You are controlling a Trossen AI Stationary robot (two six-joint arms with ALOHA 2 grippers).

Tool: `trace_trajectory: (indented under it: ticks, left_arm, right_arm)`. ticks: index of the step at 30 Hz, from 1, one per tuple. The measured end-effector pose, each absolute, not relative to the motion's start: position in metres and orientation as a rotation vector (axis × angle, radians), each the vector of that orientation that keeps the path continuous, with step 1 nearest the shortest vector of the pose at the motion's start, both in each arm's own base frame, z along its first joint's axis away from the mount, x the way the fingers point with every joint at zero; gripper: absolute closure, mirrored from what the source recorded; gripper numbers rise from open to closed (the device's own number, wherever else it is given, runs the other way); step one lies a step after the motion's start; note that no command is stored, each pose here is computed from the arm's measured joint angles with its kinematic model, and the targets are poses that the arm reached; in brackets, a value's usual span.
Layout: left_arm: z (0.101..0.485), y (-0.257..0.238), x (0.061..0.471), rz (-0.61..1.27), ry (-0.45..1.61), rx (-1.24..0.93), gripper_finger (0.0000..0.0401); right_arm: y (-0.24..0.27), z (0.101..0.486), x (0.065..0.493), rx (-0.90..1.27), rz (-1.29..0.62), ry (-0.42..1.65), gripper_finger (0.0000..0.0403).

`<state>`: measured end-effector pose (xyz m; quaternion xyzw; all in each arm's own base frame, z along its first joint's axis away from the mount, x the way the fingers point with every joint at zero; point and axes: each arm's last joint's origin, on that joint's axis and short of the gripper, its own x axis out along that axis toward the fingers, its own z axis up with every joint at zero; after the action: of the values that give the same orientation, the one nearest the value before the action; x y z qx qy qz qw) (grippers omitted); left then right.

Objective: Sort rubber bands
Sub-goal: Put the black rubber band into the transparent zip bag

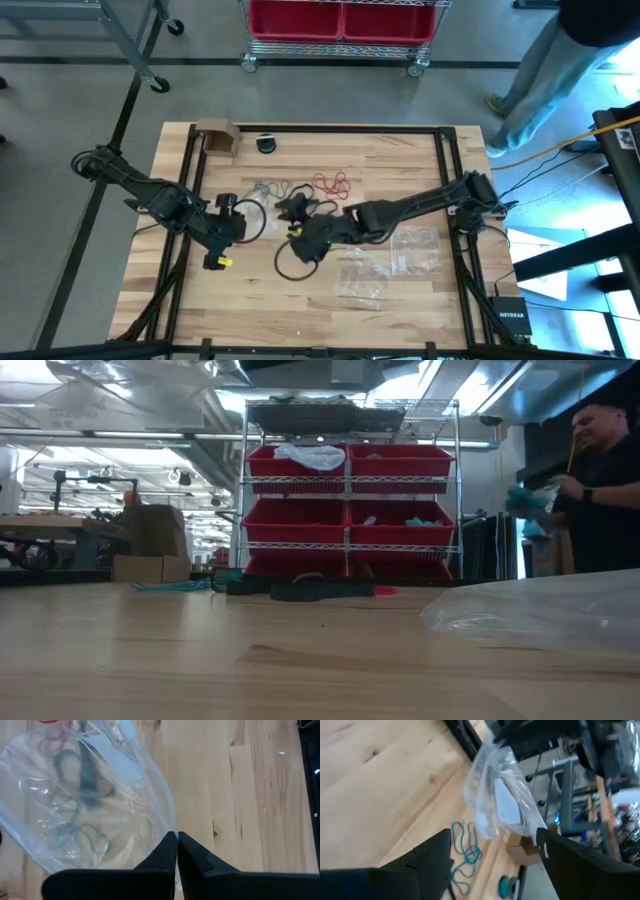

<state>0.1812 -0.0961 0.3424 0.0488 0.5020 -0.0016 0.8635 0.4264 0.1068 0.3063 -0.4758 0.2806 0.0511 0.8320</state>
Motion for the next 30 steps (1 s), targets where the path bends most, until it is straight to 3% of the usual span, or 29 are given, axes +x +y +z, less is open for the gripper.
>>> trace_trajectory:
  ticks: [5, 11, 21, 30]
  left_arm:
    - [0.343, -0.097, 0.181, -0.010, 1.050, 0.109, 0.0401]
    - [0.343, -0.097, 0.181, -0.009, 1.049, 0.106, 0.0401]
    - [0.343, -0.097, 0.182, -0.014, 1.044, 0.110, 0.0401]
    - [0.343, -0.097, 0.183, -0.023, 1.032, 0.116, 0.0401]
  right_arm:
    - [0.108, 0.294, 0.434, -1.164, 0.137, 0.610, 0.0136]
    - [0.108, 0.282, 0.442, -1.269, 0.136, 0.632, 0.0202]
    - [0.108, 0.279, 0.447, -1.274, 0.093, 0.620, 0.0301]
    - [0.108, 0.278, 0.447, -1.297, 0.088, 0.630, 0.0340]
